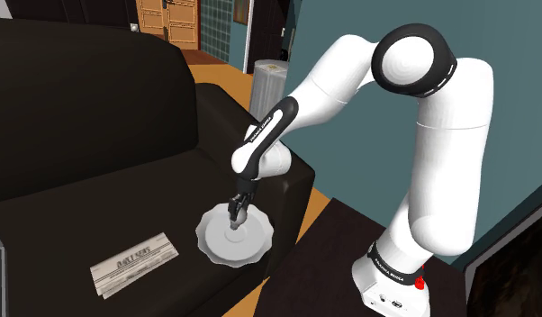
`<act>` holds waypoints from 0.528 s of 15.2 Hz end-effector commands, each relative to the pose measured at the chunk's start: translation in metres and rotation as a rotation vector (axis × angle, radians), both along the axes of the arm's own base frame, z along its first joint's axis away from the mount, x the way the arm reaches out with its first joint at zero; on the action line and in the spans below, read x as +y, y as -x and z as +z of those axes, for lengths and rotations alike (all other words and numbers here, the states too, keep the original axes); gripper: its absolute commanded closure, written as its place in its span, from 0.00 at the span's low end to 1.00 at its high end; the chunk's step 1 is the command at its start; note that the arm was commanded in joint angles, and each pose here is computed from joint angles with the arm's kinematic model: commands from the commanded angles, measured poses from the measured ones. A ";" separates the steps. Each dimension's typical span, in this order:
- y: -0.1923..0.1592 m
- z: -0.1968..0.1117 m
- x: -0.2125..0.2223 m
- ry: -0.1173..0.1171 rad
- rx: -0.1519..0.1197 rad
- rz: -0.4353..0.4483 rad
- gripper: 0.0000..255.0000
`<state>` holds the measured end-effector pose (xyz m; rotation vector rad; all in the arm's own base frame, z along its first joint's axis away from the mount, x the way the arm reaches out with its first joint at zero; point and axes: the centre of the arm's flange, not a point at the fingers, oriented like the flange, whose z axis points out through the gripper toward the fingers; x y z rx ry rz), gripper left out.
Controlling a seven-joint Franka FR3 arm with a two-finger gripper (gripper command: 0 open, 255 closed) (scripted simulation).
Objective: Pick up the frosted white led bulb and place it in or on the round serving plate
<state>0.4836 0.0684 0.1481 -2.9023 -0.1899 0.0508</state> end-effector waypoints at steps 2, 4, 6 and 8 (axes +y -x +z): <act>0.000 0.000 0.000 0.000 0.000 0.000 0.00; 0.000 0.000 0.000 0.000 0.000 0.000 0.00; 0.000 0.000 0.000 0.000 0.000 0.000 0.00; -0.001 0.026 -0.006 0.000 0.000 0.000 0.00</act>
